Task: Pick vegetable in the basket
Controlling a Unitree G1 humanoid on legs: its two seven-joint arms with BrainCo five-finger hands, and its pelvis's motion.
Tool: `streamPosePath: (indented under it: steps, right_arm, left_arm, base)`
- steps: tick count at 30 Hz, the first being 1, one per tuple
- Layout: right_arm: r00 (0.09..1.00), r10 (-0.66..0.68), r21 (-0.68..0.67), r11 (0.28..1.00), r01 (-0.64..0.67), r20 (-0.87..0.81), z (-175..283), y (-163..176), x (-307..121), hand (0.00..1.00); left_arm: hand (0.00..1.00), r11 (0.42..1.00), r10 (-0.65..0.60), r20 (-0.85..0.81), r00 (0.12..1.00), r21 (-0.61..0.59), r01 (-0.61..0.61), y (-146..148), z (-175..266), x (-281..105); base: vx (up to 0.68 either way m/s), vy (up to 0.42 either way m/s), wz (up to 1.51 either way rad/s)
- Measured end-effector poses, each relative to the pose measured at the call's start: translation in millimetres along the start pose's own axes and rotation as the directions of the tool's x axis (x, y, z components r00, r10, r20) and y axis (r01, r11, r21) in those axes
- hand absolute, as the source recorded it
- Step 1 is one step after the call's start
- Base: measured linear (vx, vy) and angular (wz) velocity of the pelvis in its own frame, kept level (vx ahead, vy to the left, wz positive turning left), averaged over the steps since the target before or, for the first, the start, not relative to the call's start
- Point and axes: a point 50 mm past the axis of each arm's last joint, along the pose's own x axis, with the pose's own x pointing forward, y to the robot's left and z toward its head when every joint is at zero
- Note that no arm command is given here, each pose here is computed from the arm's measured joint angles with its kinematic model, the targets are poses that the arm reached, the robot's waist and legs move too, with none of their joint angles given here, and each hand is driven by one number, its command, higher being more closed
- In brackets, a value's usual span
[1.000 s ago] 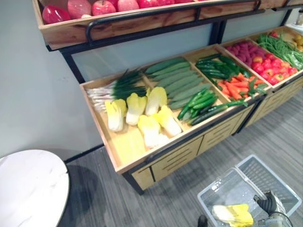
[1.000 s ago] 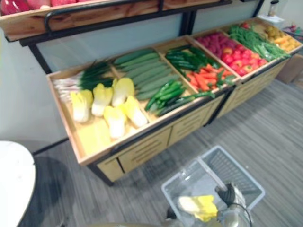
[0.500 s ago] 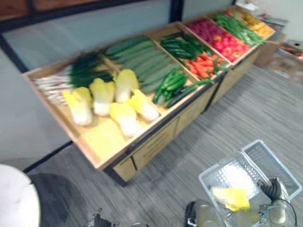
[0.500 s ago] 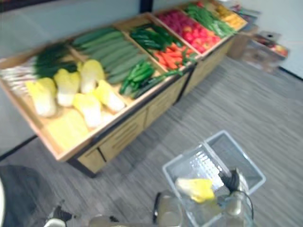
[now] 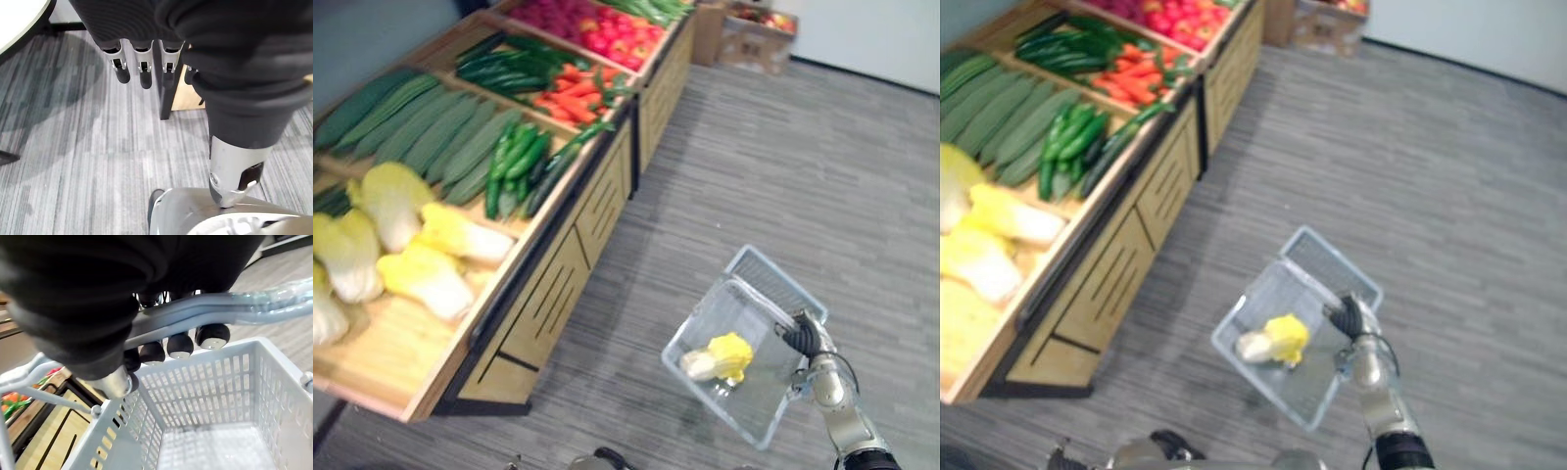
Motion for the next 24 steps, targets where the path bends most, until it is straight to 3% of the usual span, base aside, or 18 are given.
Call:
streamPosePath:
  steps: [4,6,9,13,19,24]
  right_arm:
    - [0.998,0.037,-0.08,0.996,-0.041,-0.048,-20.7,-4.7,-11.2,1.0]
    - [0.999,0.046,-0.075,0.996,-0.047,-0.023,-19.3,-1.9,-18.1,1.0]
    - [0.991,0.052,-0.077,0.995,-0.062,-0.126,-45.3,-0.8,-41.4,1.0]
    - [0.99,-0.023,-0.086,0.996,0.011,-0.137,-47.0,-13.7,-40.0,1.0]
    - [0.995,0.002,-0.069,0.998,-0.009,-0.097,-35.5,-1.3,-35.8,1.0]
    - [0.997,-0.011,-0.081,0.997,0.005,-0.073,-32.2,-9.1,-29.3,1.0]
  left_arm:
    - [0.0,0.998,-0.059,0.033,0.998,0.016,0.059,-24.7,10.2,-7.5]
    - [0.0,0.998,-0.039,0.027,0.999,0.042,0.037,-14.6,6.6,-3.7]
    - [0.0,0.998,-0.033,0.035,0.999,0.059,0.031,-15.7,9.0,-3.9]
    - [0.0,1.0,-0.005,0.015,1.0,-0.001,0.005,-13.1,11.7,-0.9]
    - [0.0,0.997,-0.077,-0.045,0.996,-0.028,0.076,-40.8,-11.4,-18.9]
    - [0.0,0.998,-0.062,-0.01,0.998,-0.033,0.062,-35.1,-2.8,-15.0]
  base:
    - [0.01,-0.209,-0.41]
    - [0.1,-0.326,-0.34]
    - [0.08,-0.213,-0.13]
    - [-0.07,-0.248,-0.66]
    - [0.09,0.082,-1.16]
    - [0.16,0.156,-0.35]
